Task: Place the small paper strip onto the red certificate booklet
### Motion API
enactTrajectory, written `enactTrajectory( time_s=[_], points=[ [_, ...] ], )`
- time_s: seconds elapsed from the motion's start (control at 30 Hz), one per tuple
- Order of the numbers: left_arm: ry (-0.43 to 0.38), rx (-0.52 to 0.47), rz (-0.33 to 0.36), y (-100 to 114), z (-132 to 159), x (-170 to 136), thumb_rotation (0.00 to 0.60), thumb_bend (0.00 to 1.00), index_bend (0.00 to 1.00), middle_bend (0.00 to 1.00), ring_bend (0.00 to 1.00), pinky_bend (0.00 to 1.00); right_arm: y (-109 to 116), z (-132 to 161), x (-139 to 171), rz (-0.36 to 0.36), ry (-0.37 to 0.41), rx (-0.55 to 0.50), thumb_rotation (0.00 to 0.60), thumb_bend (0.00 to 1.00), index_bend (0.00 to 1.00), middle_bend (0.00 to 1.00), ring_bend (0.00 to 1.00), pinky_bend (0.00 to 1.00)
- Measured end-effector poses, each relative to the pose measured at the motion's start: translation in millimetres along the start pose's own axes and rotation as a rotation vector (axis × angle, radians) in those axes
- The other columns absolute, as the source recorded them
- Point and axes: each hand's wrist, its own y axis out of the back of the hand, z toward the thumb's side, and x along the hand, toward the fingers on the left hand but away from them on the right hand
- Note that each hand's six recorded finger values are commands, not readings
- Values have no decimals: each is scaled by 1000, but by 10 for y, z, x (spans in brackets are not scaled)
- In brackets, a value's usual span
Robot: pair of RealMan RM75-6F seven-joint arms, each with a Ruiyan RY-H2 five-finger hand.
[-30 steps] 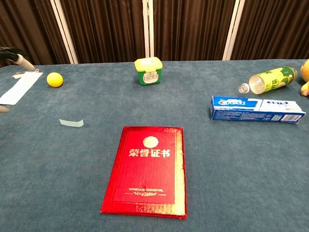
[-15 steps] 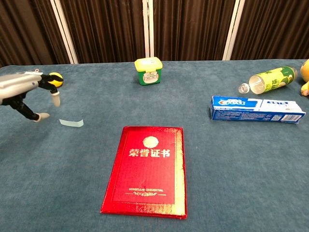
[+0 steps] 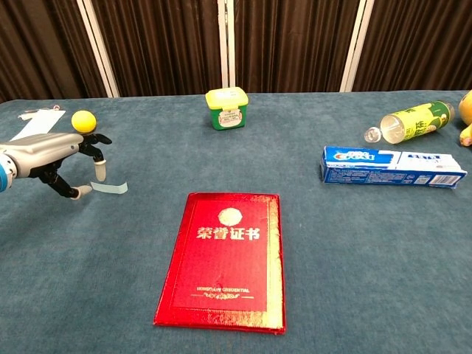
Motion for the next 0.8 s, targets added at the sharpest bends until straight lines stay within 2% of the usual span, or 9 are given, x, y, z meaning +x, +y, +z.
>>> enactTrajectory(
  time_s=[0.2,0.37,0.5,0.8],
  points=[
    [8,5,-15,-64,-6,41,600,444,472,0,0,0,-12,-15,-5,5,-5,4,600,0,0,0,0,0],
    [4,0,-20,-103,21,77,600,468,566,0,0,0,-18,-27,-15,6,-10,5,600,0,0,0,0,0],
    [-7,-3,0,-76,55,86,600,475,631,0,0,0,-11,-35,-21,4,-12,2,600,0,0,0,0,0],
    [-55,-14,39,17,178,47,600,475,673,0,0,0,8,-28,-13,0,-6,-6,600,0,0,0,0,0]
  ],
)
